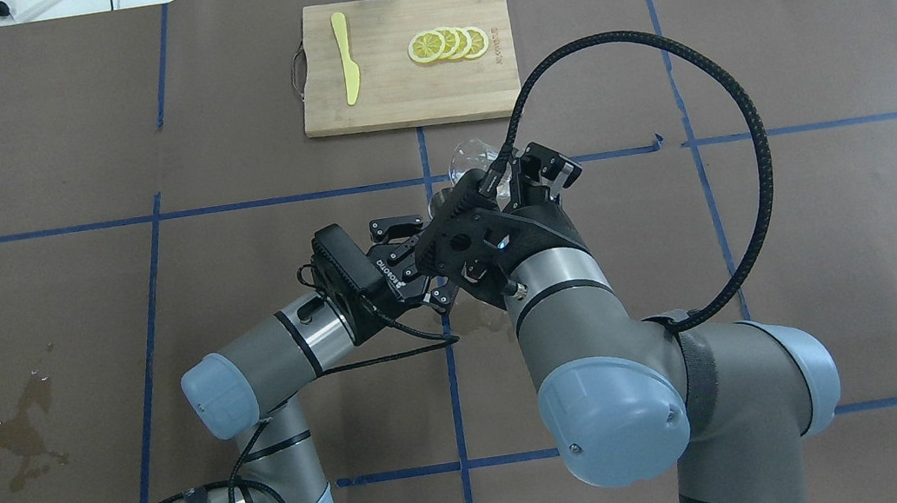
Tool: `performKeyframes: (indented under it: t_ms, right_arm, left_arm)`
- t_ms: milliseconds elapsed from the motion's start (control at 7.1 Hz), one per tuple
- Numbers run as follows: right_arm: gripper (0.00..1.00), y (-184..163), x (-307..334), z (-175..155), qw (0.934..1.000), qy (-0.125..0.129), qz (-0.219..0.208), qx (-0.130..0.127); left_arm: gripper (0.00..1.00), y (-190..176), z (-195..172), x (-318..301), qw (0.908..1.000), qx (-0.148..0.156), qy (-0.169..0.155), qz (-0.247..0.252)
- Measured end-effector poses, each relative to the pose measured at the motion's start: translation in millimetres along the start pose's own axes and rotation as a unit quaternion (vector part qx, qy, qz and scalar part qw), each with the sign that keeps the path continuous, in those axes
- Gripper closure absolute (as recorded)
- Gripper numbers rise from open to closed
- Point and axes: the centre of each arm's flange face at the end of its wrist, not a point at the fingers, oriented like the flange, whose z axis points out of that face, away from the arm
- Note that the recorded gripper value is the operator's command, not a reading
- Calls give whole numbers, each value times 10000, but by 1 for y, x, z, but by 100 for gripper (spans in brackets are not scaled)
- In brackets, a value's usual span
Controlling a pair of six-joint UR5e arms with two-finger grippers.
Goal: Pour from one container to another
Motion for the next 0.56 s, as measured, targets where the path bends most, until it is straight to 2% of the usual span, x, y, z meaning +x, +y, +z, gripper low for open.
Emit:
performKeyframes:
  t_ms: [564]
  right_arm:
    - [100, -8, -1, -6, 9986, 124, -519, 54]
  left_arm:
    - [100, 2, 0, 2, 10000, -14, 4, 0]
